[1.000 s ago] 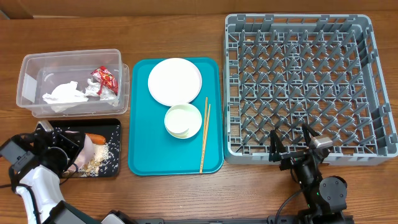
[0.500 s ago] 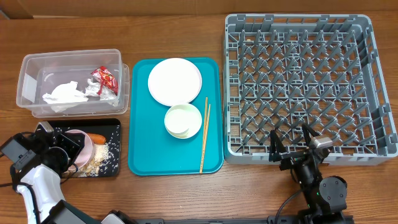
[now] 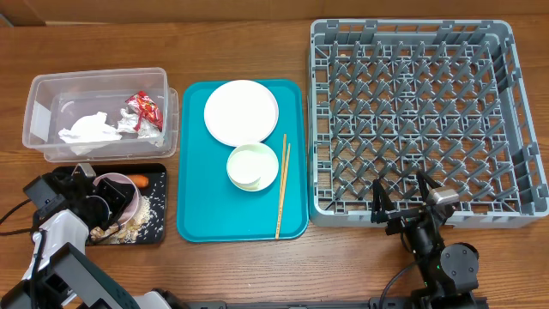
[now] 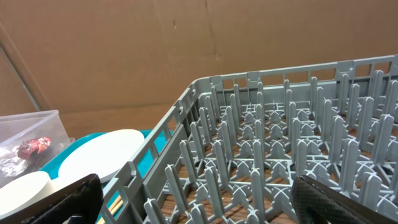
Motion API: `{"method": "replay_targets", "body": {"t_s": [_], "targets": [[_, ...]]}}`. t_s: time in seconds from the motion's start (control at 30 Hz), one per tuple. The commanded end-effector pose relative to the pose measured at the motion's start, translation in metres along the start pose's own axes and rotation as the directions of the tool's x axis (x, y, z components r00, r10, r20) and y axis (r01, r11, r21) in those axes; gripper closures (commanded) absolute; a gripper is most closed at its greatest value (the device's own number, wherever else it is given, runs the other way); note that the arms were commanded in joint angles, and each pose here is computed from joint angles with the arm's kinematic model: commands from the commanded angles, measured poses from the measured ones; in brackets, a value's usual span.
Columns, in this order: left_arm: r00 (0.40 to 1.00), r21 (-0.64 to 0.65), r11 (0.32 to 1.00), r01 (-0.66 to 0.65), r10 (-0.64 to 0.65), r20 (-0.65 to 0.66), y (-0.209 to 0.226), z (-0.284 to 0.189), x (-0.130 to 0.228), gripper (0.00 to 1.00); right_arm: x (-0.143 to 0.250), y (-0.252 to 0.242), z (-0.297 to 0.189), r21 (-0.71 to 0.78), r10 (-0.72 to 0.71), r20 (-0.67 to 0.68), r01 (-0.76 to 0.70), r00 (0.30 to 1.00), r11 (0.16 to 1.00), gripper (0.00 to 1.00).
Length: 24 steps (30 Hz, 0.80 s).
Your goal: Sort waste into correct bins and load items into the dishwasher
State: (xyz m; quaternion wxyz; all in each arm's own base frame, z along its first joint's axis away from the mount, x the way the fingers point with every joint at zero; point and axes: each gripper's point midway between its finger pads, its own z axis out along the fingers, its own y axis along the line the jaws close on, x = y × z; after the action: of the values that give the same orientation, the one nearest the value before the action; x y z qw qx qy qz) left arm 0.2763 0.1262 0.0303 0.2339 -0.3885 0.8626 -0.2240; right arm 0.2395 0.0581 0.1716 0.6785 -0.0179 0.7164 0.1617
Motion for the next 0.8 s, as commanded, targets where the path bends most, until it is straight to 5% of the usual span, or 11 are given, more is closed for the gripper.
{"method": "replay_targets", "body": {"t_s": [0.0,0.53,0.77], "targets": [[1.000,0.010,1.000,0.006,-0.006,0.000,-0.002,-0.001,-0.002,0.86,0.001,0.000,0.000,-0.004,-0.003,0.006,0.003,1.000,1.000,0.00],[0.999,0.052,0.998,-0.030,0.028,0.039,-0.043,-0.047,-0.022,0.73,0.001,0.000,0.000,-0.004,-0.003,0.006,0.003,1.000,1.000,0.00],[0.995,-0.102,0.990,-0.099,0.100,0.007,-0.037,-0.035,-0.011,0.67,0.001,0.000,0.000,-0.004,-0.003,0.006,0.003,1.000,1.000,0.00]]}}
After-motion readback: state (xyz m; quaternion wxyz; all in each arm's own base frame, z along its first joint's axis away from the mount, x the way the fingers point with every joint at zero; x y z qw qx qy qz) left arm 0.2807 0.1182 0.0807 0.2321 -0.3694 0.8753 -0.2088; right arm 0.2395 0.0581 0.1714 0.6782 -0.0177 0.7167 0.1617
